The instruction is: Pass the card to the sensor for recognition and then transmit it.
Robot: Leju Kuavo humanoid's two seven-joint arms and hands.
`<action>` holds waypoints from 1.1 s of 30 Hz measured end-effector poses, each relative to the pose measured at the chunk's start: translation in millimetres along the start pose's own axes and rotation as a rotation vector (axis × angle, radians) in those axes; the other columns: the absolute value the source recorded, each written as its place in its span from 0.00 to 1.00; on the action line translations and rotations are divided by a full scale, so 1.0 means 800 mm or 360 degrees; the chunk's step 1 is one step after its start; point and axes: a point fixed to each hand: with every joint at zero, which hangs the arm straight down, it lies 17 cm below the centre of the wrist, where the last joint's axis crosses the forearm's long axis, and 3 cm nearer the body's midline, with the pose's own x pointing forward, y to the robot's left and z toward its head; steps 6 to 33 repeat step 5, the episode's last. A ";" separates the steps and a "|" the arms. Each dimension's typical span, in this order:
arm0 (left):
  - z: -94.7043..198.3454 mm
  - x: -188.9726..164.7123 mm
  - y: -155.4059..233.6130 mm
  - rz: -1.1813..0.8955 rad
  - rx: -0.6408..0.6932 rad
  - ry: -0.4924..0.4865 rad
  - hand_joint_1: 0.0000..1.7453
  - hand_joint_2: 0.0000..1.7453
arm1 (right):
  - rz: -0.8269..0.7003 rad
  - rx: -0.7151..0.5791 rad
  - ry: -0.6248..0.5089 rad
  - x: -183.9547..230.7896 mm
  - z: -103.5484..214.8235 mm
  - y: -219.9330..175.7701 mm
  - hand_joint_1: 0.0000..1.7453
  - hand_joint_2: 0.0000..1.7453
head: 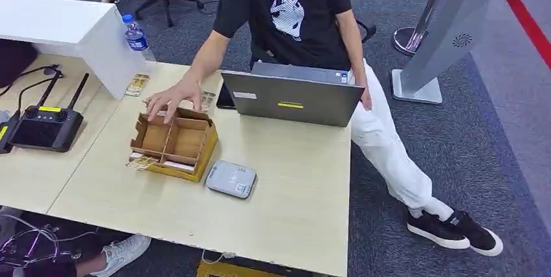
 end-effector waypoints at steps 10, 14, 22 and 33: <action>0.003 -0.005 0.007 0.0027 0.0038 0.0011 0.00 1.00 | -0.0003 0.0000 0.0000 0.000 0.000 0.000 0.00 1.00; 0.003 -0.005 0.007 0.0027 0.0038 0.0011 0.00 1.00 | -0.0003 0.0000 0.0000 0.000 0.000 0.000 0.00 1.00; 0.003 -0.005 0.007 0.0027 0.0038 0.0011 0.00 1.00 | -0.0003 0.0000 0.0000 0.000 0.000 0.000 0.00 1.00; 0.003 -0.005 0.007 0.0027 0.0038 0.0011 0.00 1.00 | -0.0003 0.0000 0.0000 0.000 0.000 0.000 0.00 1.00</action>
